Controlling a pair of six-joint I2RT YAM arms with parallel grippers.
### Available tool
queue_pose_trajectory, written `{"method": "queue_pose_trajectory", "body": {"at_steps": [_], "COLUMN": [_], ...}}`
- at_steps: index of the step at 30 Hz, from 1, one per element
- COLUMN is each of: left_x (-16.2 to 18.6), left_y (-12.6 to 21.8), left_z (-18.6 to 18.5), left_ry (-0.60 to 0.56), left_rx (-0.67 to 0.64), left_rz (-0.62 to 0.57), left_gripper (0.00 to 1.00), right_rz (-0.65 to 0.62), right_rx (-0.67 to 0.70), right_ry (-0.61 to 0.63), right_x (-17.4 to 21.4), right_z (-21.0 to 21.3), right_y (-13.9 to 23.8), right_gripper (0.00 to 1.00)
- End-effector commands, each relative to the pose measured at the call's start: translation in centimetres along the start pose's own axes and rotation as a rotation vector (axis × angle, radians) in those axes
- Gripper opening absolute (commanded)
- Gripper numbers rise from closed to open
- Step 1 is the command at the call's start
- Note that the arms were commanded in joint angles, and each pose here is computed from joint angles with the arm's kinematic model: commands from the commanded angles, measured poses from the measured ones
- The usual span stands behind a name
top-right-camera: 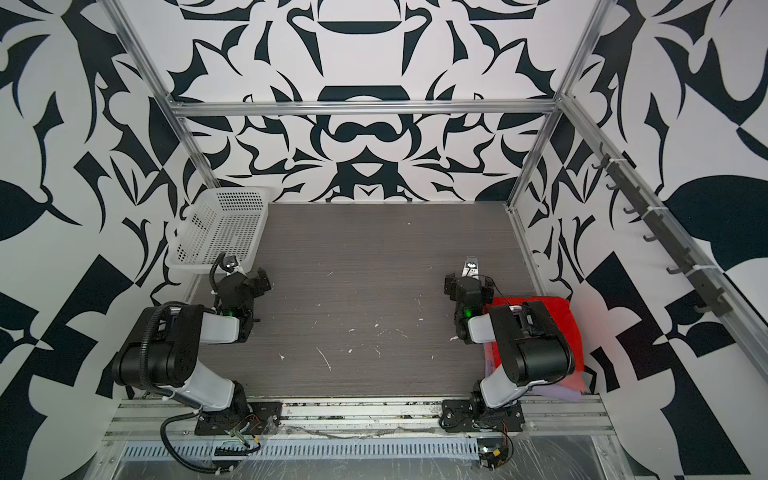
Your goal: Fold and stack the t-shirts
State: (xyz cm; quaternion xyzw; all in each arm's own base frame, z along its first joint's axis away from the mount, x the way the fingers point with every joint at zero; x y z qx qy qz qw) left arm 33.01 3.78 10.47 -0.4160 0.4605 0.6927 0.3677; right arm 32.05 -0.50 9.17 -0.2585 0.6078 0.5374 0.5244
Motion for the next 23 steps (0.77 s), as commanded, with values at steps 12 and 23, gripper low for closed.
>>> {"method": "queue_pose_trajectory", "body": {"at_steps": [12, 23], "left_x": [-0.77, -0.79], "left_y": [0.01, -0.03], "left_z": [0.10, 0.04], "left_ry": [0.016, 0.016], "left_rx": [0.005, 0.011], "left_rz": [-0.035, -0.034], "left_gripper": [0.99, 0.99], "right_rz": [-0.031, -0.031], "right_rx": [-0.075, -0.082], "right_ry": [0.014, 0.008], "right_x": [-1.12, -1.14], "right_z": [1.07, 1.00], "right_y": [0.04, 0.03], "right_gripper": [1.00, 1.00]}}
Point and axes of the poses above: each gripper's point midway between its finger pads, its own y axis back along the fingers, its own z axis along the line the jaws close on, x = y × z, the point moved 6 cm from there along y, back along the fingers, and after that the axes turned 15 degrees about -y, right-handed, at the moved point
